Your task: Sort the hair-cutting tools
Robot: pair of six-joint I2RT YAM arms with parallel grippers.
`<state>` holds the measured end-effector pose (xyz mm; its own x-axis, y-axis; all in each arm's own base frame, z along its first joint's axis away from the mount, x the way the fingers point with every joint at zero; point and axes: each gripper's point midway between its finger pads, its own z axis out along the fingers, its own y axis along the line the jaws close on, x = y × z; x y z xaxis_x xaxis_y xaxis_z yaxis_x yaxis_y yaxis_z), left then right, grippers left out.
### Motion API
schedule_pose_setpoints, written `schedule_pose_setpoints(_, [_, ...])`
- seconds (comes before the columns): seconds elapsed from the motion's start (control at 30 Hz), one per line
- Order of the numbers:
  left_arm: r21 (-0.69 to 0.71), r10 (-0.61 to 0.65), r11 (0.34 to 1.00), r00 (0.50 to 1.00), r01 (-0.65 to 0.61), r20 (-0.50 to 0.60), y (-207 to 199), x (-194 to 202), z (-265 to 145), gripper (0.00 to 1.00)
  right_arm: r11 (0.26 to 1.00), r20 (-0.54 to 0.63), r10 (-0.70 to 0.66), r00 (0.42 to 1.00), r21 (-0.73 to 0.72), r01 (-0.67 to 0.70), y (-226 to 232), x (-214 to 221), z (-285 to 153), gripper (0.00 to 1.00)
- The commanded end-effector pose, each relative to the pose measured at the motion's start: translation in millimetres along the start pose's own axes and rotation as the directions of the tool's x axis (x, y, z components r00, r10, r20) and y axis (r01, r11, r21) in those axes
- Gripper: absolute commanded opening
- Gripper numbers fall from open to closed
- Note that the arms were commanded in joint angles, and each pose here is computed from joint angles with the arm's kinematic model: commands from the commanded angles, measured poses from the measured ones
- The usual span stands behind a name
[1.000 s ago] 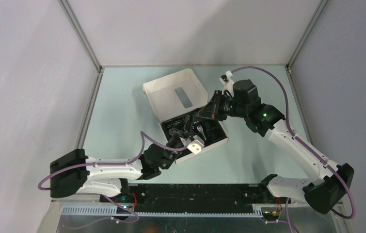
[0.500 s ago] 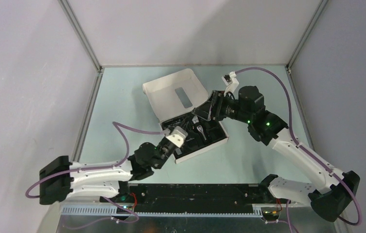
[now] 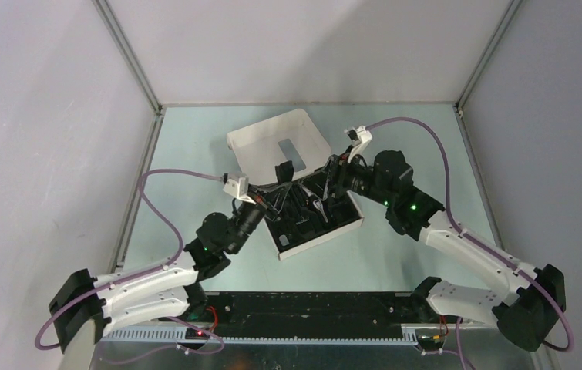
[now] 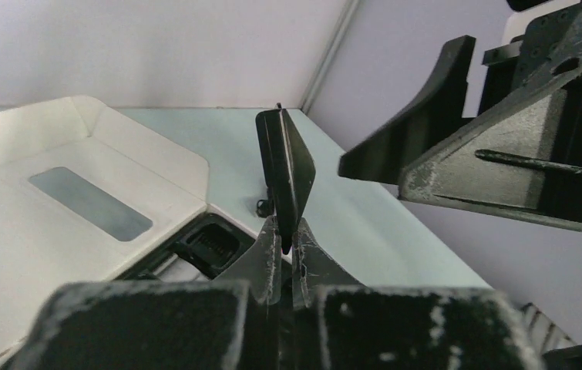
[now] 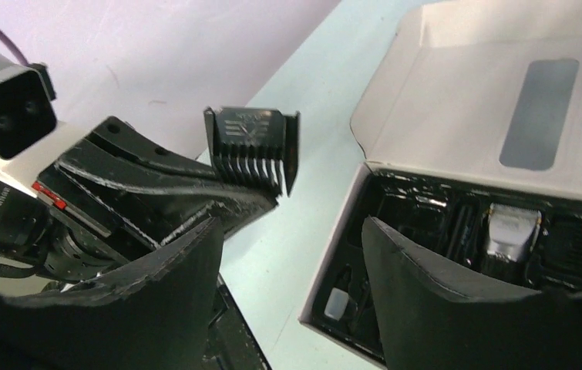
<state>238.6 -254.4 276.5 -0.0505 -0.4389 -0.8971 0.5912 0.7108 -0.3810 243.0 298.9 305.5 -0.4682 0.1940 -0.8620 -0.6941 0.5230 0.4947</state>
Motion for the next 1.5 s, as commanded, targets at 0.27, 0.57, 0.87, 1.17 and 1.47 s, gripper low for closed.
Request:
schedule_pose_setpoints(0.27, [0.048,-0.136,0.99,0.991,0.136,-0.006,-13.3,-2.8,2.3,0.0,0.997,0.097,-0.055,0.994,-0.048,0.06,25.0,-32.5,27.6,0.72])
schedule_pose_setpoints(0.57, [0.039,-0.123,0.991,0.992,0.124,-0.03,-12.6,2.0,4.4,0.0,0.998,0.08,-0.052,0.995,-0.037,0.055,30.0,-33.4,33.4,0.67])
schedule_pose_setpoints(0.87, [0.034,-0.123,0.992,0.992,0.125,-0.036,-12.4,2.9,4.5,0.0,0.999,0.024,-0.037,0.999,0.016,0.036,21.3,-23.7,38.1,0.62])
schedule_pose_setpoints(1.17, [0.022,-0.128,0.991,0.991,0.128,-0.034,-10.4,2.5,5.3,0.0,1.0,-0.045,-0.011,0.999,0.019,0.012,20.8,-5.1,40.6,0.62])
schedule_pose_setpoints(1.47, [0.036,-0.122,0.992,0.991,0.123,-0.049,-13.8,5.0,6.5,0.0,1.0,-0.048,-0.009,0.999,0.024,0.01,19.5,-2.5,43.5,0.57])
